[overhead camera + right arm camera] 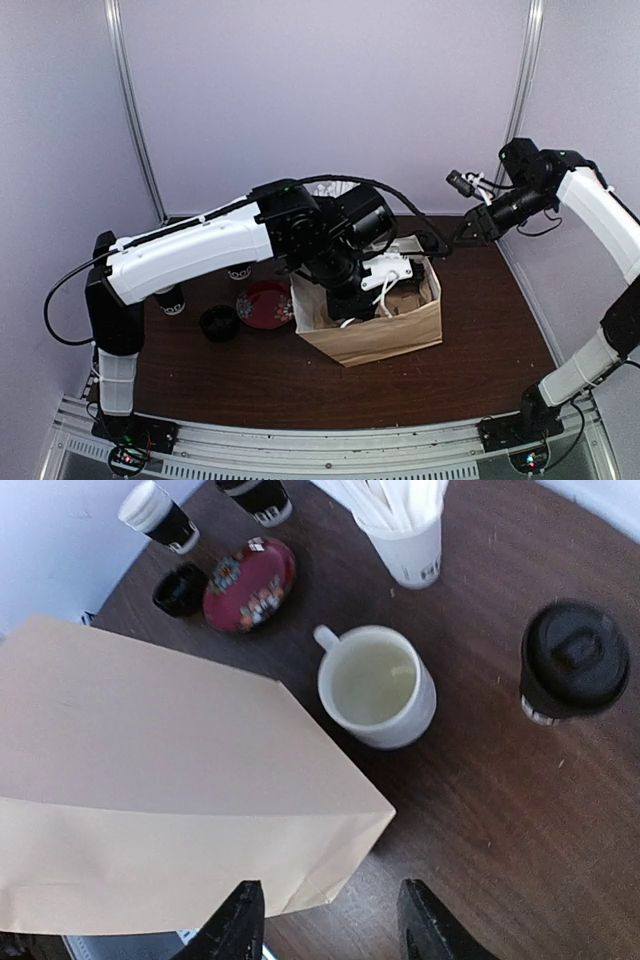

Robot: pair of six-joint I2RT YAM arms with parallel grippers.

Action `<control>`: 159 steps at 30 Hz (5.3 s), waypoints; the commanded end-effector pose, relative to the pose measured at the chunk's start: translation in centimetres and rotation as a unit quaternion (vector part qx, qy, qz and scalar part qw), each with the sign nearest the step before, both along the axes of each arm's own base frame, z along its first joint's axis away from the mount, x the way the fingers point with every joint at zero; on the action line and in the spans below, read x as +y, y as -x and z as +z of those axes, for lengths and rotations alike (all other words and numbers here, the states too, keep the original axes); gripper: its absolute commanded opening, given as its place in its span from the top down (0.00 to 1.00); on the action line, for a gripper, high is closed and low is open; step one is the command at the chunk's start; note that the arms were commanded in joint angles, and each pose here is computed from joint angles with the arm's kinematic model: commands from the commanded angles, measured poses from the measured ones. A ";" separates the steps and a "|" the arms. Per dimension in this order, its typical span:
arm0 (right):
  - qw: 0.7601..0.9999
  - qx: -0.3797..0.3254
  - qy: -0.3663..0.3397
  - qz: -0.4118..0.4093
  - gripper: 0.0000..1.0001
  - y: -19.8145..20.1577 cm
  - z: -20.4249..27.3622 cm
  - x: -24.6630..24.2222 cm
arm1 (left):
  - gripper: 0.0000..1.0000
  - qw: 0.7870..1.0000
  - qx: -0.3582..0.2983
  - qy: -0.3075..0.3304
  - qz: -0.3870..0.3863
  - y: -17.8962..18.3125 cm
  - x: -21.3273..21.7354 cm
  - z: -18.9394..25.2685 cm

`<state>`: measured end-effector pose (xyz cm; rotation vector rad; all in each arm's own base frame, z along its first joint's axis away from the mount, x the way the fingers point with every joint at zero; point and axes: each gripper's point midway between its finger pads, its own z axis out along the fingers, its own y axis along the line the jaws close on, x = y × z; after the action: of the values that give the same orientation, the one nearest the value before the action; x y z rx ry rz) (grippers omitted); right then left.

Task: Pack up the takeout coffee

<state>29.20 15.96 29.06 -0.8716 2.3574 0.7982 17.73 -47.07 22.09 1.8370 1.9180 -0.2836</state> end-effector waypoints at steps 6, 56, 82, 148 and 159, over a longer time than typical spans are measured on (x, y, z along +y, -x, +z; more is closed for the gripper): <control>0.995 0.082 0.063 0.010 0.53 0.2 -10.5 -0.2 | 0.76 1.000 0.000 0.005 0.018 -0.3 0.3 1.4; 0.944 0.194 0.087 0.253 0.46 11.5 -15.5 10.5 | 0.77 0.977 0.072 -0.185 0.078 2.1 9.1 -6.7; 0.945 0.190 0.091 0.250 0.43 11.5 -15.9 10.3 | 0.70 0.966 0.135 -0.212 0.064 2.8 9.7 -11.6; 0.966 0.001 0.083 0.246 0.39 9.6 -5.1 7.4 | 0.32 0.945 -0.091 0.239 0.203 -3.5 12.8 16.5; 0.932 -0.137 -0.056 0.332 0.27 15.2 7.1 11.0 | 0.30 0.935 0.045 0.254 0.245 -7.6 10.7 12.8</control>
<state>16.58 24.75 35.30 -1.5538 1.8203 0.8180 24.82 -34.11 34.32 1.0271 2.0477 -0.4694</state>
